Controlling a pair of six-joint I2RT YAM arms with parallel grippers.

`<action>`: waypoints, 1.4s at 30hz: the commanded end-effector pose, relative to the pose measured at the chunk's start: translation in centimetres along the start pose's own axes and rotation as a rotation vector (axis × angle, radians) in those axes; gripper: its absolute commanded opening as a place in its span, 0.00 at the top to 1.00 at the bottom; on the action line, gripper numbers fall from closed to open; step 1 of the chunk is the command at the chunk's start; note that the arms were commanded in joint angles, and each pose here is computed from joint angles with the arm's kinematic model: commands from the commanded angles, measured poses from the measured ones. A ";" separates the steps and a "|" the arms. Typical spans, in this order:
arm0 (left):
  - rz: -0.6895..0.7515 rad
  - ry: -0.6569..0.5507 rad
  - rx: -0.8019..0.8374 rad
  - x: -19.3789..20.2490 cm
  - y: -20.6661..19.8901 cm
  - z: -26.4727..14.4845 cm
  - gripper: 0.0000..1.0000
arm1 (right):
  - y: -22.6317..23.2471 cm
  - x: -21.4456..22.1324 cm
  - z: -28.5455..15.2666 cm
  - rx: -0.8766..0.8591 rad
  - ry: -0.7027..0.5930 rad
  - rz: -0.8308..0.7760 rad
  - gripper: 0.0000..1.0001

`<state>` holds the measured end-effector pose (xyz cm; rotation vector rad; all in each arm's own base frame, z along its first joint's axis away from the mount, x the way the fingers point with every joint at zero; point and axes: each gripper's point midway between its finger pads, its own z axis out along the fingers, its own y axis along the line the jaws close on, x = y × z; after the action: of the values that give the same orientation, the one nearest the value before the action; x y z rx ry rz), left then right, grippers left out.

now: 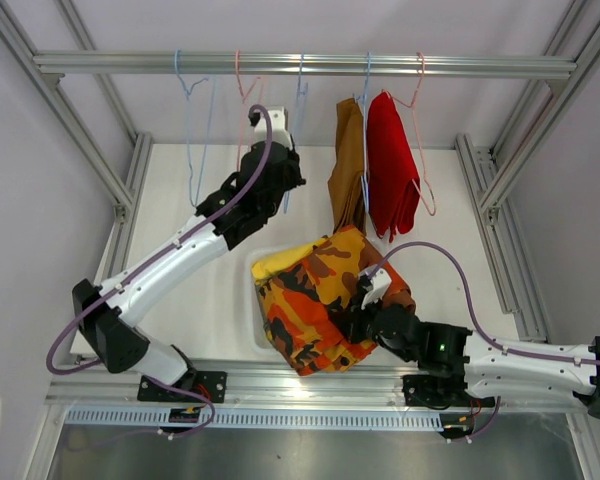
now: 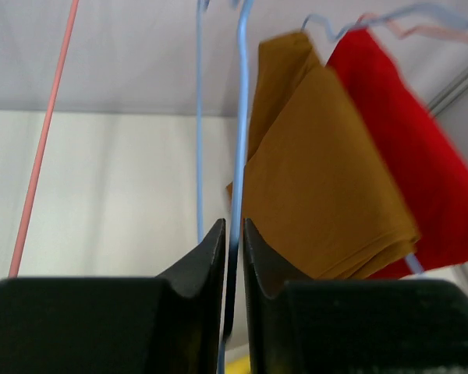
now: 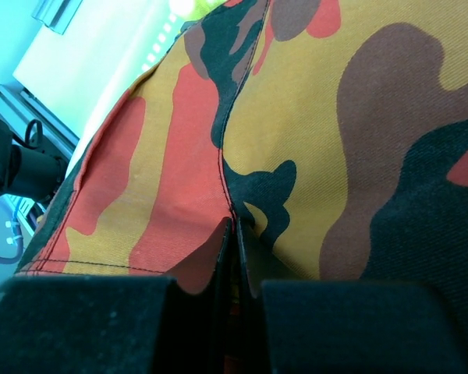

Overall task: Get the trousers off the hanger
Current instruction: Place the hanger at the clothesline.

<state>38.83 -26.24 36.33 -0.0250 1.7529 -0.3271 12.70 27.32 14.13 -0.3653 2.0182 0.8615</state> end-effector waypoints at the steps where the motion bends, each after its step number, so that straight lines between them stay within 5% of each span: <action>1: -0.073 -0.029 0.018 -0.5 0.7 -1.8 0.78 | -2.1 4.1 -0.1 0.049 0.125 -0.018 0.89; 12: 0.004 -0.001 -0.049 0.4 2.4 -5.8 0.39 | -1.1 4.6 0.4 0.017 0.151 -0.009 0.82; 18: 0.124 -0.151 0.073 -4.5 -0.5 -10.1 0.17 | -0.4 4.4 0.2 -0.002 0.159 -0.018 0.94; 26: 0.094 -0.189 0.399 -8.4 -8.0 -10.9 0.15 | -0.1 4.6 0.0 -0.012 0.172 -0.014 0.94; 42: -0.019 -0.048 0.634 -4.6 -15.7 -1.5 0.14 | -0.5 5.2 -0.8 -0.025 0.212 -0.066 0.92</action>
<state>36.22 -39.03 41.31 0.3959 1.6184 -0.7291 11.61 28.36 13.85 -0.4125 2.0418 0.9230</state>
